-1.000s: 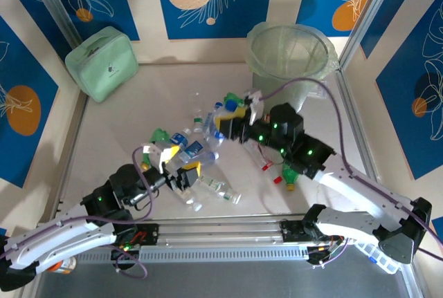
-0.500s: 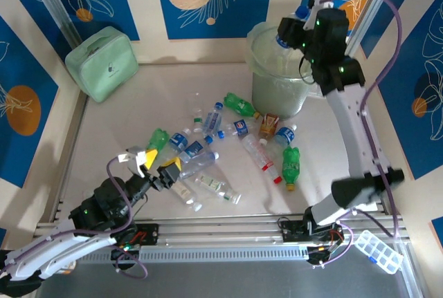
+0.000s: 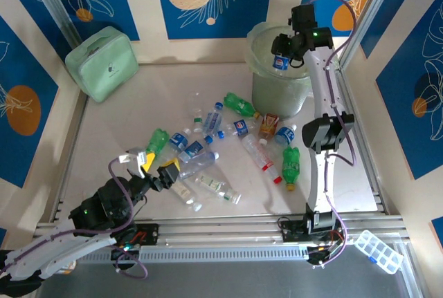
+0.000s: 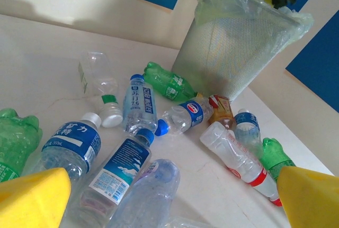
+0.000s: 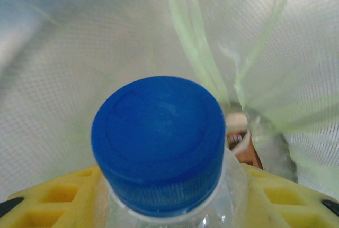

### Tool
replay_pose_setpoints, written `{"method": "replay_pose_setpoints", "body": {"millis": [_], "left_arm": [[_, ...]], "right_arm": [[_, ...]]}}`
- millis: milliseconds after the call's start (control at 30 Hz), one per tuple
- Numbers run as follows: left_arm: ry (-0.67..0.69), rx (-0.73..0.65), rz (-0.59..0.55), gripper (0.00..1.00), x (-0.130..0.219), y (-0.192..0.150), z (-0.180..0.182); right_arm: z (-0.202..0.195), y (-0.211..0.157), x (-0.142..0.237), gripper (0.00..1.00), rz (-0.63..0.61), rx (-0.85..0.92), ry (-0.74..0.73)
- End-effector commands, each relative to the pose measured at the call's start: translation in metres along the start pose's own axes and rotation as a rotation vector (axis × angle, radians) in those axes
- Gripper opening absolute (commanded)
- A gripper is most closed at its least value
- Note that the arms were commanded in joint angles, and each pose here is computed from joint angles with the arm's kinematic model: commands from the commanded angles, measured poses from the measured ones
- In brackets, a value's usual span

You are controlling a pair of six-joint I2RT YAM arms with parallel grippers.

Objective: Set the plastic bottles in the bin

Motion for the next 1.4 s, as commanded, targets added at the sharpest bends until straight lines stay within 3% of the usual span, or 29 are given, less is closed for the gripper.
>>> {"method": "replay_pose_setpoints", "body": {"millis": [0,133,233,467,667,933,1167,1367], "left_arm": [[-0.003,0.006,-0.019,0.99,0.005,0.008,-0.003],[0.019,-0.001,-0.012,0.99,0.003,0.008,-0.003],[0.038,-0.008,-0.005,0.99,0.001,0.007,-0.003],[0.079,-0.017,-0.013,1.0,-0.001,0.007,-0.001],[0.123,-0.017,-0.022,0.99,-0.002,0.007,0.002],[0.237,-0.014,-0.034,0.99,-0.003,0.008,0.008],[0.455,0.105,-0.074,1.0,0.002,0.008,0.024],[0.576,0.285,0.033,1.0,0.005,-0.001,0.028]], "right_arm": [[-0.002,-0.02,-0.027,0.49,0.137,0.026,0.06],[-0.004,-0.035,-0.062,0.55,0.227,0.043,0.062],[-0.007,-0.039,-0.076,0.65,0.253,0.047,0.073],[-0.01,-0.029,-0.062,0.8,0.195,0.034,0.096],[-0.011,-0.008,-0.005,0.8,0.061,0.022,0.06],[0.009,0.001,0.123,0.75,-0.216,0.039,0.069],[0.06,-0.06,0.19,0.72,-0.368,0.126,0.15],[0.108,-0.162,0.18,0.7,-0.357,0.233,0.296]]}}
Point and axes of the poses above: each hand's point on the last joint's axis, 136 mm out from that joint toward the fingers, its own x axis back along the fingers, its own z axis along the line the jaws close on, y = z × x, the point moved 10 cm from there along x, back along the fingers, and after that the axes turned 8 degrees about x, right-handed, at the moved point
